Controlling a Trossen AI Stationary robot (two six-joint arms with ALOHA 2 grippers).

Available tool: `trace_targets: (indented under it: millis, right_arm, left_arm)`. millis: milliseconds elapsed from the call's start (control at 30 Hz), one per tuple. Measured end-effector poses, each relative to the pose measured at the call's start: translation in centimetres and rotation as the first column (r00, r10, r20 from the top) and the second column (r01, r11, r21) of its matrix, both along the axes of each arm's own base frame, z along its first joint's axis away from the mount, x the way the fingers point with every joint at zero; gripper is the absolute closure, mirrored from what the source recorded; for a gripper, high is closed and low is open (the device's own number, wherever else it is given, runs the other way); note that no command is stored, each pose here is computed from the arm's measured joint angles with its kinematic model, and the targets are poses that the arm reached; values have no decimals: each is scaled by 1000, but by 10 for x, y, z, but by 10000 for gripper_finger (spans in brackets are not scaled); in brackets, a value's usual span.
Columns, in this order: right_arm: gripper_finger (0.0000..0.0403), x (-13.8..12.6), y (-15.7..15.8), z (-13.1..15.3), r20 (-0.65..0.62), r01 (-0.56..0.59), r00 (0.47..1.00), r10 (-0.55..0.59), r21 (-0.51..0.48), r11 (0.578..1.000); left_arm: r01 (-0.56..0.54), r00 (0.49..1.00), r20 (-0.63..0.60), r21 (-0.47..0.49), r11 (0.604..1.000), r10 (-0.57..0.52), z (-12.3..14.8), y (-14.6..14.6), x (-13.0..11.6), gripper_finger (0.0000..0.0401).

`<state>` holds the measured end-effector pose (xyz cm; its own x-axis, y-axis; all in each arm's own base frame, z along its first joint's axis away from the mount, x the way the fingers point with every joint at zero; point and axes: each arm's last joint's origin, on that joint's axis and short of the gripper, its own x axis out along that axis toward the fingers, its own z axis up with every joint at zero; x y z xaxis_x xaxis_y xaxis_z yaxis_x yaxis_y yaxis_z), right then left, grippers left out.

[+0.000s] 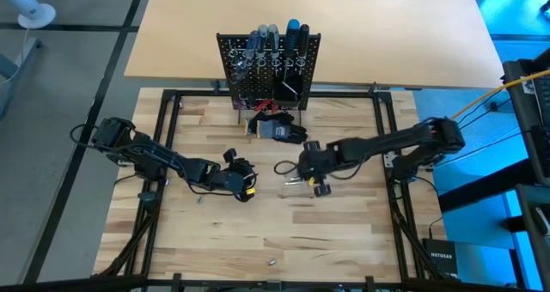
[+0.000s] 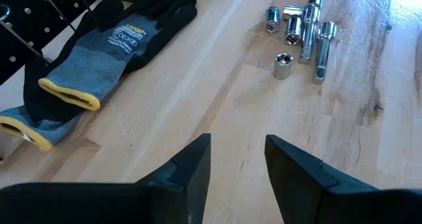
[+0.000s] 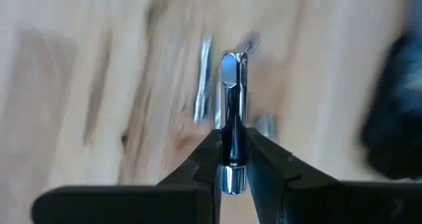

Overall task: Hang tools onto peg board
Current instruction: Put the extension bar into the pegboard bin

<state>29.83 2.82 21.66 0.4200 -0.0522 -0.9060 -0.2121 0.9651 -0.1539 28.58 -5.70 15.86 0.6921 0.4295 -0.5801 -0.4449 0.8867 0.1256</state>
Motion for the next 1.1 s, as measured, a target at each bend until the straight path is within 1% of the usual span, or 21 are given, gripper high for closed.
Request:
trace_targets:
  millis: [167, 267, 367, 533, 633, 700, 900, 1033, 1100]
  right_arm:
    - [353, 5, -2, 57, 161, 8, 987, 5, -85, 996]
    - [357, 9, -7, 91, 267, 35, 964, 4, -142, 989]
    - [357, 13, -18, 123, 365, 87, 931, -26, -152, 984]
    - [356, 16, -49, 156, 476, 181, 875, -85, -159, 970]
    - [356, 14, -73, 168, 518, 256, 844, -138, -164, 953]
    - [356, 14, -89, 172, 553, 311, 814, -176, -159, 937]
    - [355, 6, -133, 176, 600, 443, 750, -277, -146, 884]
    - [354, 3, -151, 175, 616, 467, 715, -331, -69, 882]
    - [352, 2, -157, 172, 603, 483, 710, -365, -40, 875]
  left_arm:
    - [0, 1000, 0, 0, 1000, 0, 0, 0, 0, 268]
    - [0, 1000, 0, 0, 1000, 0, 0, 0, 0, 268]
    - [0, 1000, 0, 0, 1000, 0, 0, 0, 0, 268]
    - [-1, 1000, 1, -1, 1000, 1, 0, 0, 0, 268]
    - [-2, 1000, 1, -2, 1000, 2, 0, 0, 0, 268]
    - [0, 1000, 0, -1, 1000, 0, 0, 0, 0, 268]
    - [0, 1000, 0, 0, 1000, 0, 0, 0, 0, 268]
    - [0, 1000, 0, 0, 1000, 0, 0, 0, 0, 268]
    - [0, 1000, 0, 0, 1000, 0, 0, 0, 0, 268]
